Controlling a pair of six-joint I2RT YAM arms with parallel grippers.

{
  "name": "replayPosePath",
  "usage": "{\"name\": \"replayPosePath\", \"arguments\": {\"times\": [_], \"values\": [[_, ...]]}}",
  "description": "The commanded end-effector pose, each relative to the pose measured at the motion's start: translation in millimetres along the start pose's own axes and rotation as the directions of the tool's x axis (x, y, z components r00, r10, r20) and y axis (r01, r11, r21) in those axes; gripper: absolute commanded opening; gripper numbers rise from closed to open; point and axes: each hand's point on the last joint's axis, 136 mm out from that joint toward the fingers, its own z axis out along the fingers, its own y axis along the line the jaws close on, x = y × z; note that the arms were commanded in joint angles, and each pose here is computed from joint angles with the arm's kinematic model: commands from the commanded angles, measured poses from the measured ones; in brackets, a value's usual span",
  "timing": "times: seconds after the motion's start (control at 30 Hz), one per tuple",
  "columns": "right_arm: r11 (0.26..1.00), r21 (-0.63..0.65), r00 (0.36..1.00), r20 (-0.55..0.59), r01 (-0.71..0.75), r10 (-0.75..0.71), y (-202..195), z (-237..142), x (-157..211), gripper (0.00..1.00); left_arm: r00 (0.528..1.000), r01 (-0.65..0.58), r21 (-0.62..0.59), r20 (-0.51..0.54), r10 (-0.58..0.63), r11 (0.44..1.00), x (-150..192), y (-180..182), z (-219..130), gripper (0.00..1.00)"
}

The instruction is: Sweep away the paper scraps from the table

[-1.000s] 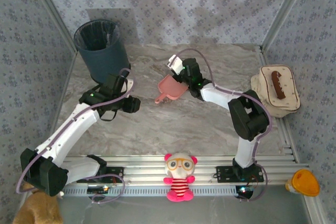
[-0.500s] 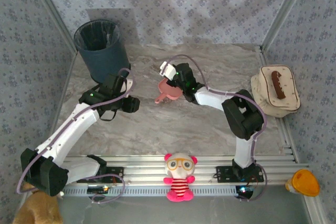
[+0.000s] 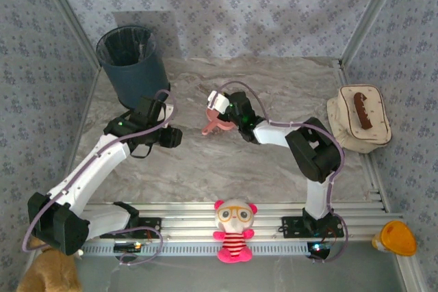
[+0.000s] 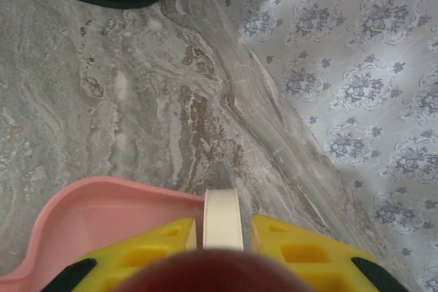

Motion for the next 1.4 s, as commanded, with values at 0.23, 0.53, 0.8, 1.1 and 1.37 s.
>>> {"name": "replayPosePath", "arguments": {"times": [0.23, 0.53, 0.8, 1.1, 1.37], "values": [[0.999, -0.045, 1.0, 0.004, 0.01, -0.01, 33, -9, 4, 0.28, 1.0, 0.025, -0.011, -0.013, -0.025, 1.0, 2, 5, 6, 0.48], [0.998, -0.067, 1.0, -0.017, 0.006, -0.007, 51, -15, 10, 0.44, 0.999, 0.026, -0.012, -0.026, -0.027, 1.0, 4, 5, 10, 0.48], [0.996, -0.092, 1.0, -0.022, -0.004, 0.002, 63, -21, 15, 0.5, 0.999, 0.025, -0.014, -0.033, -0.026, 1.0, 4, 5, 12, 0.49], [0.993, -0.118, 0.999, -0.042, -0.005, 0.0, 77, -26, 23, 0.56, 0.999, 0.023, -0.009, -0.04, -0.024, 1.0, 4, 5, 14, 0.48], [0.992, -0.126, 0.998, -0.06, -0.005, -0.003, 83, -28, 29, 0.58, 0.999, 0.02, -0.007, -0.046, -0.02, 1.0, 4, 4, 16, 0.48]]}}
